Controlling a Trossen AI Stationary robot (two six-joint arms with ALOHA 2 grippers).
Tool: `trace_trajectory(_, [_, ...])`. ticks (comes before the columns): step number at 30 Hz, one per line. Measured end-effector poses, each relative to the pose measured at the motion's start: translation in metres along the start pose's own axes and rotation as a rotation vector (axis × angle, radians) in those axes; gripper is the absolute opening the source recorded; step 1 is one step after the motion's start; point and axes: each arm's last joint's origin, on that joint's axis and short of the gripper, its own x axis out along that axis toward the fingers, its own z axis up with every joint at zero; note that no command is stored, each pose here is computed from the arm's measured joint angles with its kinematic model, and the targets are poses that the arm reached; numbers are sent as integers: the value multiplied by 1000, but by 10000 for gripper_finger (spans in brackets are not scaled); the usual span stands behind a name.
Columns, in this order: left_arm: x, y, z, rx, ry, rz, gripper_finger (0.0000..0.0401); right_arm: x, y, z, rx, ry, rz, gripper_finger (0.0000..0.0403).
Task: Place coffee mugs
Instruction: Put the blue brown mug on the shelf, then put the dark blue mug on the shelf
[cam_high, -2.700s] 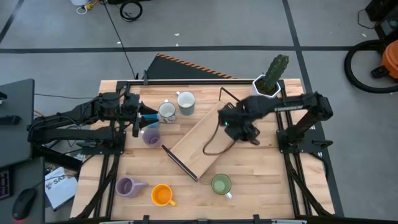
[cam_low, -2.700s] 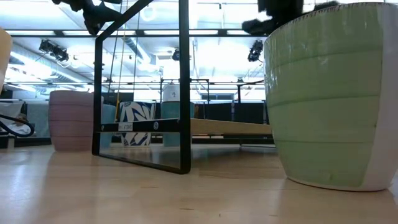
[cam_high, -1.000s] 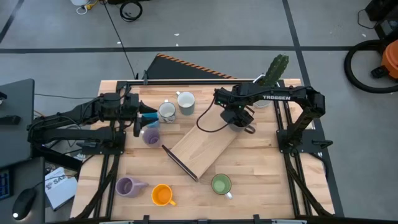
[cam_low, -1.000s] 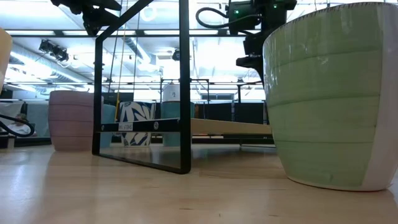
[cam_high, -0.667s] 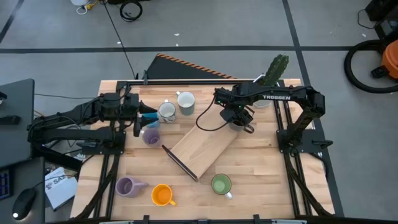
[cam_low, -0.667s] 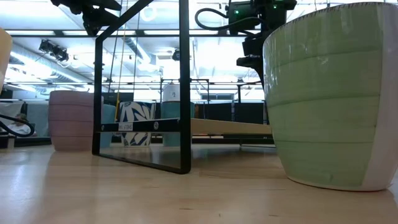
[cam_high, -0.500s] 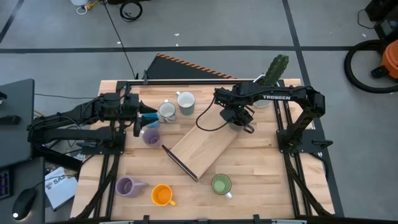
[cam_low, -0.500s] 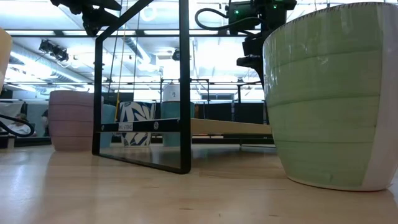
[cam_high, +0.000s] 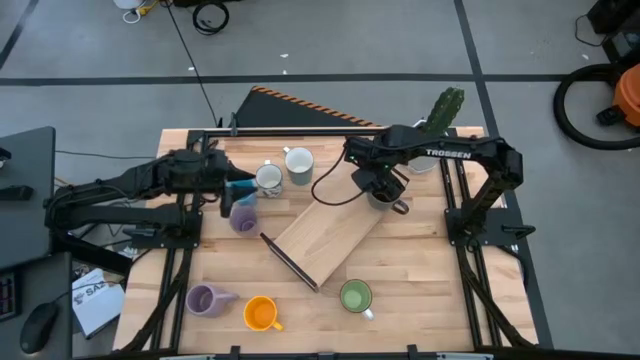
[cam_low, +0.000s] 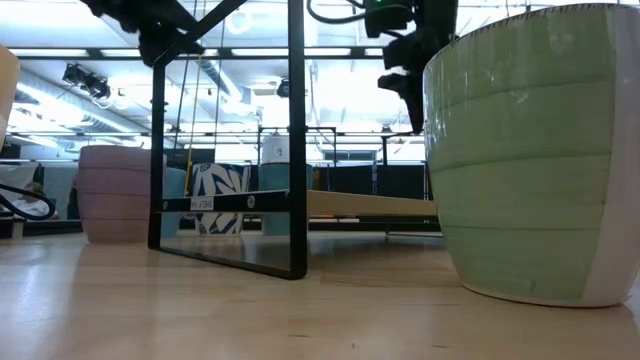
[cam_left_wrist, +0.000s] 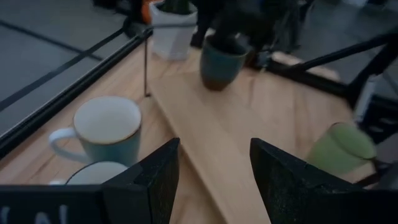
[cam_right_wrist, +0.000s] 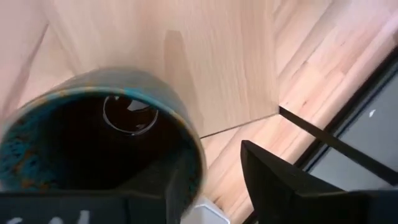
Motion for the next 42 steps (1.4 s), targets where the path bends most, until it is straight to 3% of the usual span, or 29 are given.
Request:
trace_trajectory(6, [27,0,-4,5,79,22,201,-22,-1,-4,63,21,21,161])
trace_trajectory(10, [38,1,-7,29,129,33,201,-37,-9,0,124,-45,-53,155])
trace_trajectory(15, [37,1,-5,37,106,41,201,-44,-20,17,212,-195,-206,141])
trace_trajectory(20, [30,1,-3,62,76,37,201,-36,-19,36,190,-230,-214,137])
trace_trajectory(28, [17,-5,2,142,-108,15,201,-5,-28,63,176,-215,-199,136])
trace_trajectory(35, [14,-1,-21,155,-189,34,201,-7,-49,84,157,-208,-184,136])
trace_trajectory(42, [10,3,-51,130,-289,-10,201,-8,-65,83,177,-271,-154,136])
